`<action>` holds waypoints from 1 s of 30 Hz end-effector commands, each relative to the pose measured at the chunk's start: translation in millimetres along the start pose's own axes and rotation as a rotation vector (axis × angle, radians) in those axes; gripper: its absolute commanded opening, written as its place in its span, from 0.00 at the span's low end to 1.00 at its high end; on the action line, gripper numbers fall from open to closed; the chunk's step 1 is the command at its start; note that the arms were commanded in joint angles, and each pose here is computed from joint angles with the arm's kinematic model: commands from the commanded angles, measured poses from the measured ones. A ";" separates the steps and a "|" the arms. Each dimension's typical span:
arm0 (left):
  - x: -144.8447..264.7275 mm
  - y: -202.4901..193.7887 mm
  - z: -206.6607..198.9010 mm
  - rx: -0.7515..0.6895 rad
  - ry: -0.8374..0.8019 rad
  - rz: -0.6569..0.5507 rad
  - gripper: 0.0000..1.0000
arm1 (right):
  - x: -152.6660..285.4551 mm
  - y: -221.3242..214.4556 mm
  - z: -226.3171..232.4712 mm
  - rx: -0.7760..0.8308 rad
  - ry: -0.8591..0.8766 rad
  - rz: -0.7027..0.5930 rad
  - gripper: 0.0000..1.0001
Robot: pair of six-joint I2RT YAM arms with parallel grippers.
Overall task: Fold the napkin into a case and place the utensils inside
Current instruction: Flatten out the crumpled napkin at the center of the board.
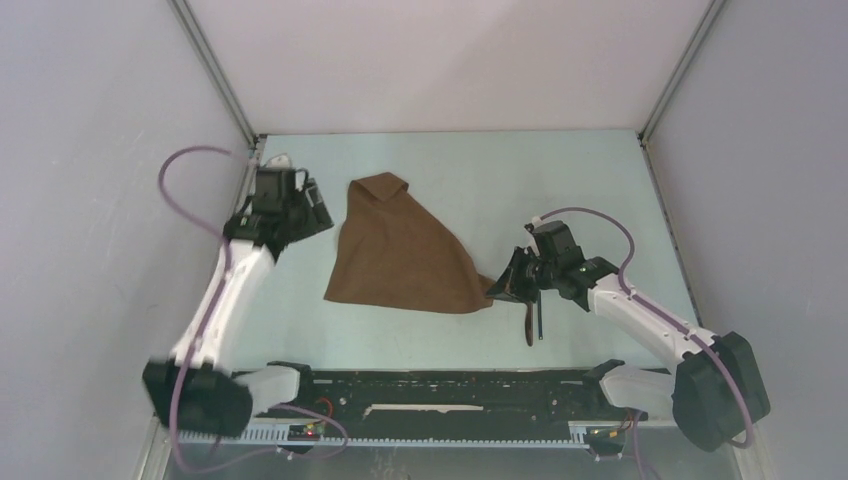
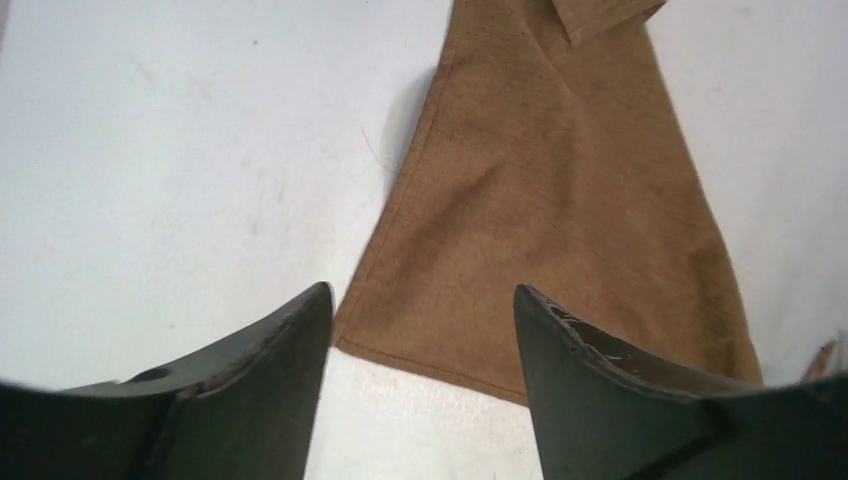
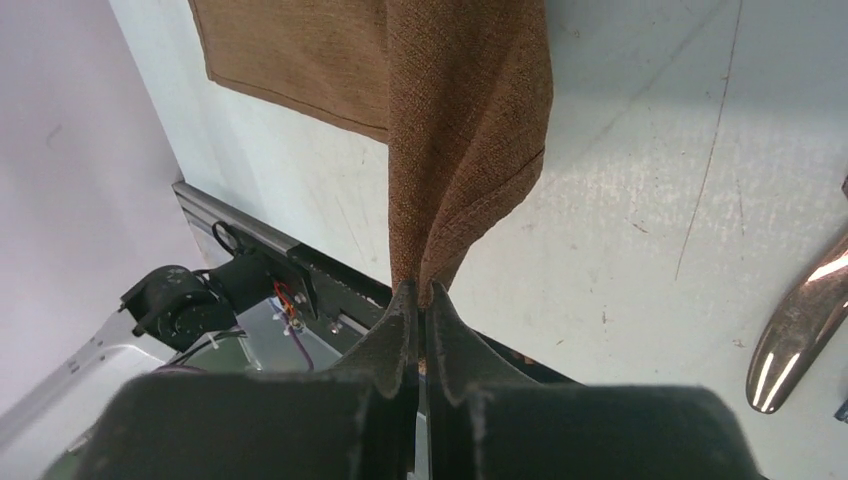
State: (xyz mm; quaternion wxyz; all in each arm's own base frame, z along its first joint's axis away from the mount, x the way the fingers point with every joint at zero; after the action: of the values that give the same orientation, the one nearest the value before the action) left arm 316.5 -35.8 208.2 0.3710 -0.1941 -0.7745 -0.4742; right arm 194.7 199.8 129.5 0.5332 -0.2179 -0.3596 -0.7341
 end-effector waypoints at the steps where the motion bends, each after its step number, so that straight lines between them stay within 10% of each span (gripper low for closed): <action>1: -6.9 -62.0 40.9 0.123 0.059 0.039 0.66 | 6.8 12.6 9.5 0.089 0.038 -0.066 0.00; 30: -79.5 -145.7 85.1 0.403 0.516 0.318 0.58 | 5.7 10.0 4.8 0.087 0.051 -0.069 0.00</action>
State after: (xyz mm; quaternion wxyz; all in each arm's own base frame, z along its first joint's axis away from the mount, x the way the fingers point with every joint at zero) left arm 232.9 -31.1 43.4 0.6498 -0.1364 -0.6925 -0.2822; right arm 198.5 198.5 135.1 0.5326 -0.1811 -0.3756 -0.7365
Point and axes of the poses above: each gripper's point midway between its finger pads, its own x axis back along the fingers, its own z axis along the line the jaws close on, y = z × x, the point moved 3 cm from there along x, back along the fingers, and after that the axes turned 10 degrees about x, right-handed, at the moved point
